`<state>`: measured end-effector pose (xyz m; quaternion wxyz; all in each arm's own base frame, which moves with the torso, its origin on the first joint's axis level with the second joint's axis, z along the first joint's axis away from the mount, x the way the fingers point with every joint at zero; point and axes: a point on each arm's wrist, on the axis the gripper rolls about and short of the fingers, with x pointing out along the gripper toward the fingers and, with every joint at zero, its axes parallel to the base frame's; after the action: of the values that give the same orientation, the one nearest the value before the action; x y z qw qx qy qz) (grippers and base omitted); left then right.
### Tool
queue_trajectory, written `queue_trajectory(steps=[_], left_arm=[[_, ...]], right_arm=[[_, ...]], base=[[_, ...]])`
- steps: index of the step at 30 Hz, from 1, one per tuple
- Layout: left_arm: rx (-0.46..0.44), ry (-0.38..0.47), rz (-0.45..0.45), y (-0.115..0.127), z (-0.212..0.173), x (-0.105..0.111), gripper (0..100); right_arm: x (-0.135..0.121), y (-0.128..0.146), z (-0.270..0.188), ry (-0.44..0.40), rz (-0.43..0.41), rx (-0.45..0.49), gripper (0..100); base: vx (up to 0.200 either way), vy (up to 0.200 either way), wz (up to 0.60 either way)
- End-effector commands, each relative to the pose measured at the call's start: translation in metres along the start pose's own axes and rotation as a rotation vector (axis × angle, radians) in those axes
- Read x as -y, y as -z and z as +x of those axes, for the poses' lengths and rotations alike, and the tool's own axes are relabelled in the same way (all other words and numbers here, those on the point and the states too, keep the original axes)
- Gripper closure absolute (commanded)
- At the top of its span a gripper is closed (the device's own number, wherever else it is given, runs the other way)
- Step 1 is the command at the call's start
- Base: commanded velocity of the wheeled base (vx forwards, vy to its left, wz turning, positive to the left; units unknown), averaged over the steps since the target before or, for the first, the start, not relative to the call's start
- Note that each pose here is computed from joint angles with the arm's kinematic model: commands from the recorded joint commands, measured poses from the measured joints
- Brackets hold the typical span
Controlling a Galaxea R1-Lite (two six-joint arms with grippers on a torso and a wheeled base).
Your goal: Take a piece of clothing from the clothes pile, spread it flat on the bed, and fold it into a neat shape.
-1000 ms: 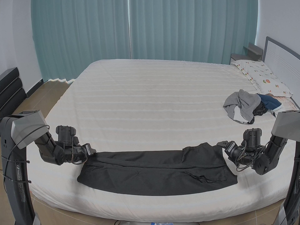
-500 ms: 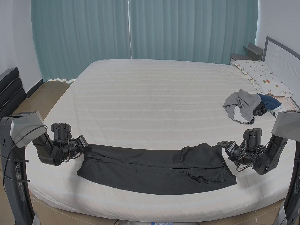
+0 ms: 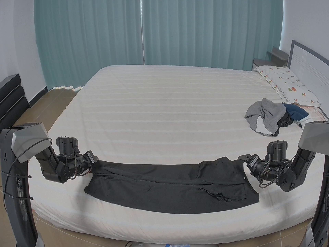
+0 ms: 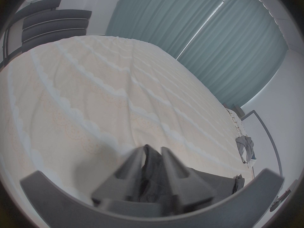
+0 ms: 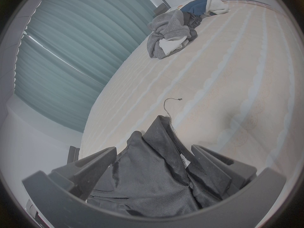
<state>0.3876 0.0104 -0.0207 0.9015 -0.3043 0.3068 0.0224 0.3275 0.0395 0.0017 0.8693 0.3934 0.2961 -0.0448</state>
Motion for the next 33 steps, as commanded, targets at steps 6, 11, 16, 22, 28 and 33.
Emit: queue_trajectory(steps=[6, 11, 16, 22, 28, 33], left_arm=[[-0.013, 0.075, -0.014, -0.011, -0.009, 0.0, 0], [-0.085, 0.163, 0.0, -0.009, -0.015, 0.001, 0], [-0.157, 0.142, 0.083, 0.003, -0.013, 0.0, 0], [-0.192, 0.144, 0.14, 0.014, -0.014, 0.003, 0], [-0.211, 0.144, 0.174, 0.022, -0.015, 0.005, 0], [-0.241, 0.132, 0.223, 0.031, -0.025, 0.0, 100]], right_arm=[[0.0, 0.0, 0.0, -0.001, -0.001, -0.001, 0], [0.0, 0.001, 0.001, -0.001, -0.001, -0.003, 0], [0.0, 0.001, 0.0, 0.0, -0.001, -0.004, 0], [0.0, 0.001, 0.001, 0.0, -0.001, -0.004, 0], [0.0, 0.001, 0.001, 0.002, -0.001, -0.005, 0], [0.0, 0.0, 0.001, 0.0, -0.001, -0.002, 0]], base=[[0.0, 0.0, 0.0], [0.0, 0.0, 0.0], [0.0, 0.0, 0.0], [0.0, 0.0, 0.0], [0.0, 0.0, 0.0], [0.0, 0.0, 0.0]])
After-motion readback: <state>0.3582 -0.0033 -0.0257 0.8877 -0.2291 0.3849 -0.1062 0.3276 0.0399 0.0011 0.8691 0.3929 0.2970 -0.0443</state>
